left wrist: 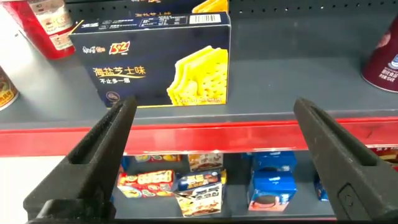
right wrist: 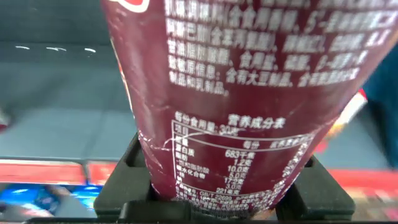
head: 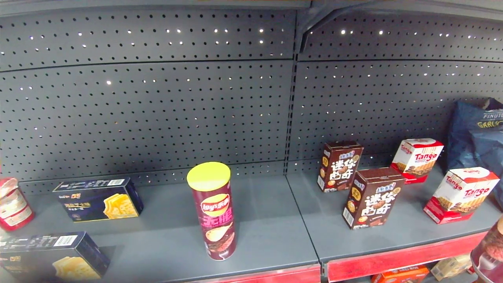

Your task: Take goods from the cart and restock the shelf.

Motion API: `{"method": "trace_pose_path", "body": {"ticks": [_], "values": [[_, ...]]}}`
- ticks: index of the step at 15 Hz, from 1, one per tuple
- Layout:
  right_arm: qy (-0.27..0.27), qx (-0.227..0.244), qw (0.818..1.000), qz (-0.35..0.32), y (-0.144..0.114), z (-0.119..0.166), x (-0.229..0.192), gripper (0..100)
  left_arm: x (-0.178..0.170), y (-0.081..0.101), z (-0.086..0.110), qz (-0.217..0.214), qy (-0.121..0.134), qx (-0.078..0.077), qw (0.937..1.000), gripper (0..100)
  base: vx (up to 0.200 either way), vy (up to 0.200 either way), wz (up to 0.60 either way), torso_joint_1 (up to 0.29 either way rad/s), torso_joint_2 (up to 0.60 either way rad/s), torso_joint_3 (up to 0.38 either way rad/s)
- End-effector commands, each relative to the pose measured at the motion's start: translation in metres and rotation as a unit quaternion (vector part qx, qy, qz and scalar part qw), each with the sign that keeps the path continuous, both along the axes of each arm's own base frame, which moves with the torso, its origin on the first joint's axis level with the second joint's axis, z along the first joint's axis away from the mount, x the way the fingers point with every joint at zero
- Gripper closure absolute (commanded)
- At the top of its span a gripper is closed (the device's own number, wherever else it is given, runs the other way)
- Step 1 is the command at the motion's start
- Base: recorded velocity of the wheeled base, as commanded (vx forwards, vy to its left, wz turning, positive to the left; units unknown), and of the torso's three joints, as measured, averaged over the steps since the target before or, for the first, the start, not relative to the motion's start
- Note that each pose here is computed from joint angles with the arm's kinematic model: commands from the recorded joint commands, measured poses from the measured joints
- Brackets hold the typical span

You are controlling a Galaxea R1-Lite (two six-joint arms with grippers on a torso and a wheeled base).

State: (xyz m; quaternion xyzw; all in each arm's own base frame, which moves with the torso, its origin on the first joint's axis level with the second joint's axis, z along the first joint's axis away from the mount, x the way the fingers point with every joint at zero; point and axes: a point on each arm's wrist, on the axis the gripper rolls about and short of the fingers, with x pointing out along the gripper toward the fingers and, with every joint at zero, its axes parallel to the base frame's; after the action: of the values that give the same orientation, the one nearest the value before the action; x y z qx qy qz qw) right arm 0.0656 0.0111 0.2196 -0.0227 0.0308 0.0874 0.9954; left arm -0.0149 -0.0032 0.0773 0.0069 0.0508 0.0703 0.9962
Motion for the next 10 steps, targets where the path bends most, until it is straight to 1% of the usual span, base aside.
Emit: {"method": "trace_pose_path", "body": {"ticks": [1,5,9,10], "values": [[0.005,0.000,1.000,0.004,0.002,0.005,0.007,100,0.000,0.000,0.000,0.000,0.003,0.000,1.0000,0,0.000,0.000,0.60,0.002,0.00,0.007],[-0.012,0.003,1.000,0.007,0.002,0.016,0.008,100,0.000,0.000,0.000,0.000,0.003,0.000,1.0000,0,0.000,0.000,0.60,0.004,0.01,0.000],[-0.008,0.005,0.998,0.058,0.004,0.015,0.008,100,0.000,0.000,0.000,0.000,0.003,0.000,1.0000,0,0.000,0.000,0.00,0.000,0.00,0.000],[-0.008,0.004,0.996,0.084,0.007,0.015,0.008,100,0.000,0.000,0.000,0.000,0.003,0.000,1.0000,0,0.000,0.000,0.00,0.000,0.00,0.000]]}}
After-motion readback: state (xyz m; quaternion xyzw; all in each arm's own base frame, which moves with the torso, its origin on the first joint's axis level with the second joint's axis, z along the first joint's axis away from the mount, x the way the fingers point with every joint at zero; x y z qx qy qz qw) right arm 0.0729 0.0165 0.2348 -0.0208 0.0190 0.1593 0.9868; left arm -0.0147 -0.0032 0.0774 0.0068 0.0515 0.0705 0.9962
